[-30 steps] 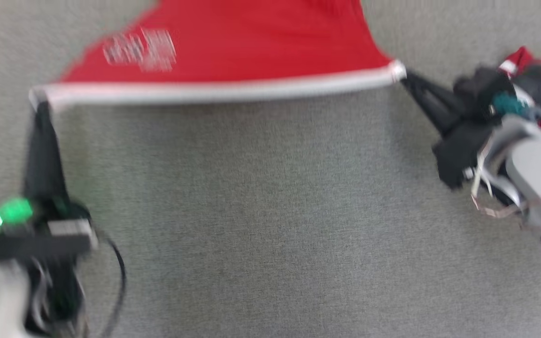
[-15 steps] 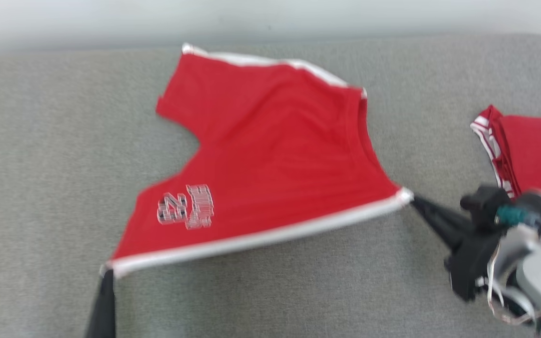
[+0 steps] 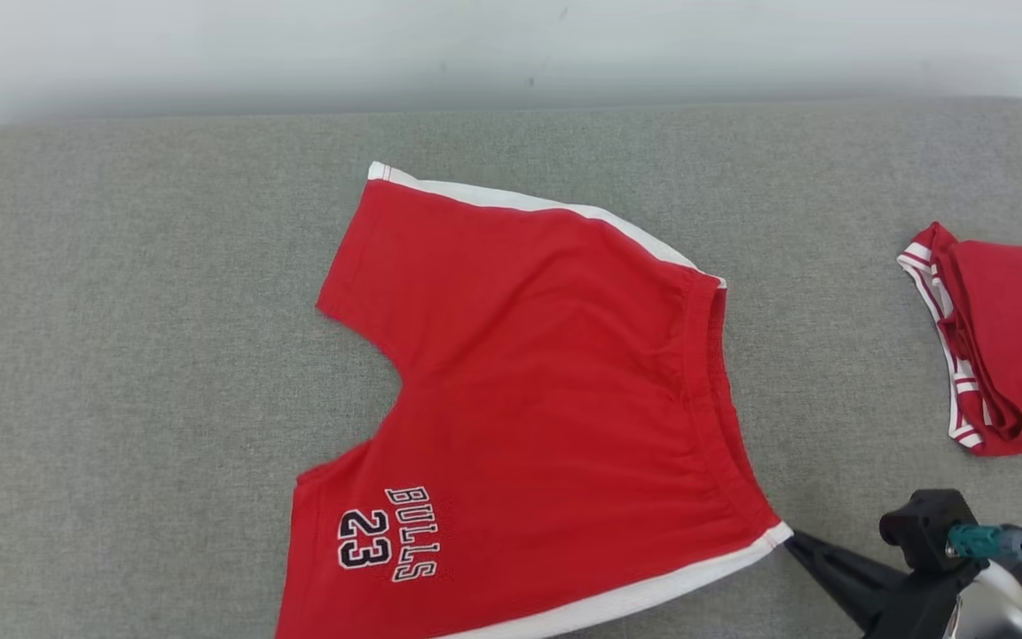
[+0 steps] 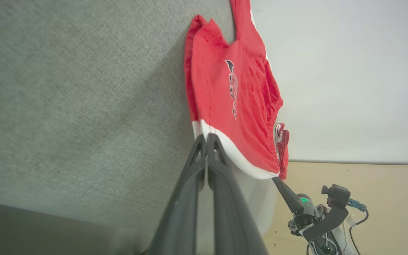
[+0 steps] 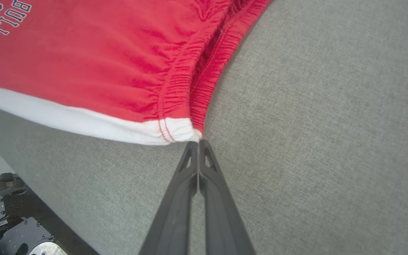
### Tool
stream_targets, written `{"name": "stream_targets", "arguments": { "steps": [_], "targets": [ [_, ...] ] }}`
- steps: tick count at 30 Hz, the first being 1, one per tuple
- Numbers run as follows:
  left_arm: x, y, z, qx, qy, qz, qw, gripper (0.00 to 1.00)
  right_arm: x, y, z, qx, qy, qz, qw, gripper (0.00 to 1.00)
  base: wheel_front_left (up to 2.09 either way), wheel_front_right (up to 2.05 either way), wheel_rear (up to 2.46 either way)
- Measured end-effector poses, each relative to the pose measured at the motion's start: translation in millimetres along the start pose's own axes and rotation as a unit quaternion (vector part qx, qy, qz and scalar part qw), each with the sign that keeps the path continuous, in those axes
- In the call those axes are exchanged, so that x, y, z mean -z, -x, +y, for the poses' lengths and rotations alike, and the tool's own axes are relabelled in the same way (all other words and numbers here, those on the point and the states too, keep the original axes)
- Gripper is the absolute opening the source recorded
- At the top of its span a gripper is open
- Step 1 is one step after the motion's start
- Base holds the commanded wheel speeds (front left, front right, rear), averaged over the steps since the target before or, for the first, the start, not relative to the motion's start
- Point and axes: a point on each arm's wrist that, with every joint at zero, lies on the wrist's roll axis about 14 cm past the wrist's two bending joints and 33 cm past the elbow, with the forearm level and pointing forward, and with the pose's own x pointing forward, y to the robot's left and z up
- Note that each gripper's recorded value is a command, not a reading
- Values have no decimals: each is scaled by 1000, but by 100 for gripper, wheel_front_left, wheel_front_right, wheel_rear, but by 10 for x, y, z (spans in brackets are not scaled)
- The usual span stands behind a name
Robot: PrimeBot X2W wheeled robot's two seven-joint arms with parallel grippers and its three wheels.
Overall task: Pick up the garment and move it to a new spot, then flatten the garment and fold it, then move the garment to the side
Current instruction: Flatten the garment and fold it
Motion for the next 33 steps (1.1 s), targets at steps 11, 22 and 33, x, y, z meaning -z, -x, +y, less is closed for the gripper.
{"name": "stream_targets", "arguments": {
  "steps": [11, 22, 33],
  "targets": [
    [-710, -335, -433, 75, -125, -103, 984, 0, -305, -23, 261, -25, -13, -57, 998, 0, 0, 0, 0],
    [-1033, -1035, -964, 142, -205, -153, 956, 0, -881, -247, 224, -25, 7, -138, 990, 0, 0, 0, 0],
    [-1192, -1824, -1140, 147, -294, -174, 928, 0, -1120, -611, 62, -18, -48, -189, 981, 0, 0, 0, 0]
  ]
}}
